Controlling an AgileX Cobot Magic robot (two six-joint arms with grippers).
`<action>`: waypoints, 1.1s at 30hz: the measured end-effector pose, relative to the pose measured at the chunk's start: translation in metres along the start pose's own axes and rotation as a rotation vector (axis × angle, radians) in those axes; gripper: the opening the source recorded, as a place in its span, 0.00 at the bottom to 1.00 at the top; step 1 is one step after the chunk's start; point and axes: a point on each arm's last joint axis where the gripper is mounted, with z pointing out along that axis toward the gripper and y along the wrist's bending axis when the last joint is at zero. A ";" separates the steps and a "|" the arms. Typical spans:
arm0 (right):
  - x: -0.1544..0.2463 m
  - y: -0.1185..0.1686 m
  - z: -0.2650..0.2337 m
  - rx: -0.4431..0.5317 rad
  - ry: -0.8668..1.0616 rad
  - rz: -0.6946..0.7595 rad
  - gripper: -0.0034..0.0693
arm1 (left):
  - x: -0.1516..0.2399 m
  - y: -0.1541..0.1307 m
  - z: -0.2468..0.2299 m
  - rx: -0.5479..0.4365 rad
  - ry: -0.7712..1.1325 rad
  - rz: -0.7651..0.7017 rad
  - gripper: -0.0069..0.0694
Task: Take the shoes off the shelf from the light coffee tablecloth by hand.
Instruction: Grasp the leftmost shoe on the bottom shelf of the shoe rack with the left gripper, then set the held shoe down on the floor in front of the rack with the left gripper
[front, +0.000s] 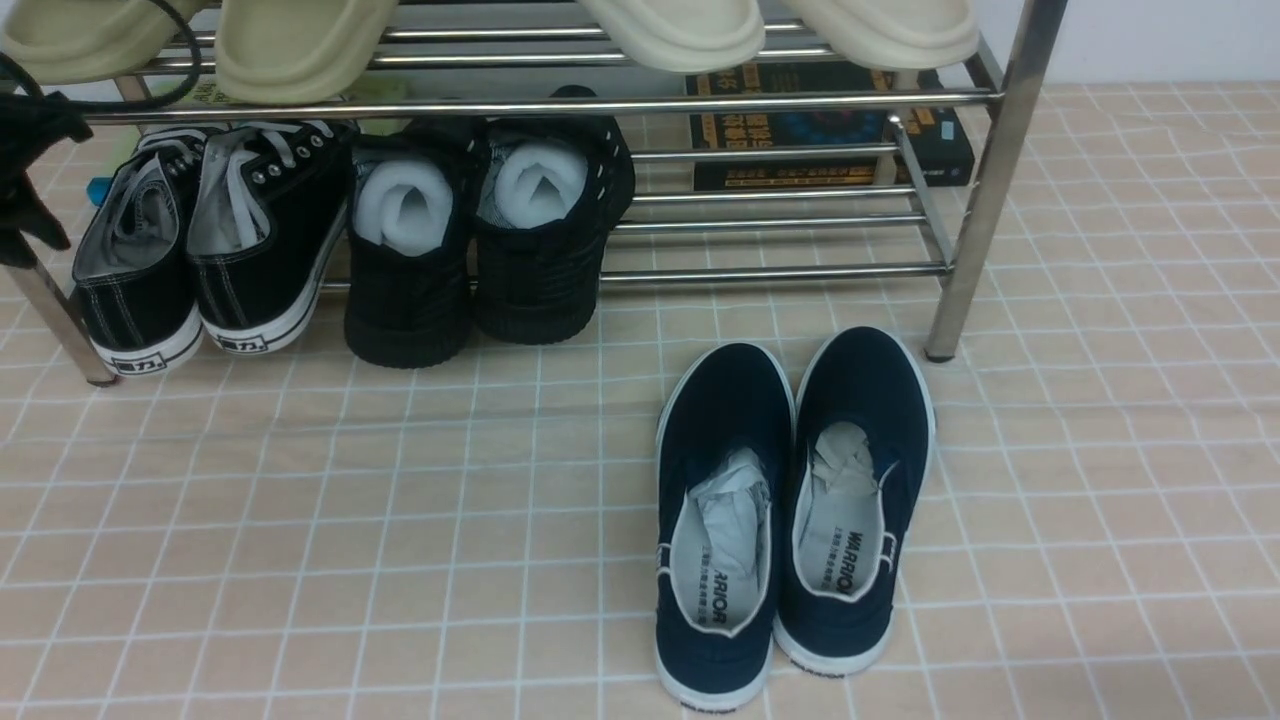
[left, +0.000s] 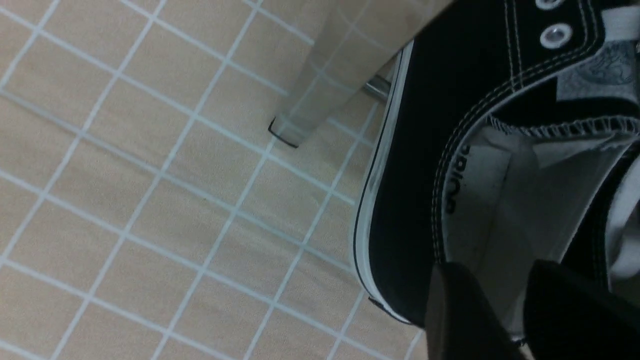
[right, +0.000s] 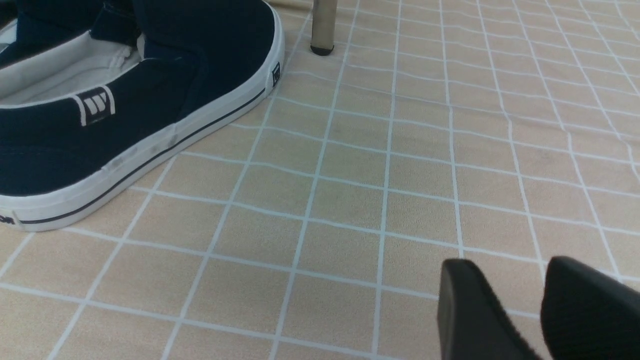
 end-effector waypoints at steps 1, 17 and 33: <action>0.000 0.000 0.000 0.000 0.000 0.000 0.38 | 0.000 0.000 0.001 0.001 -0.002 -0.002 0.46; 0.000 0.000 0.000 0.000 0.000 0.000 0.38 | 0.002 0.007 0.059 -0.015 0.056 -0.031 0.64; 0.000 0.000 0.000 0.000 0.000 0.000 0.38 | 0.008 0.006 0.028 -0.040 0.105 -0.005 0.12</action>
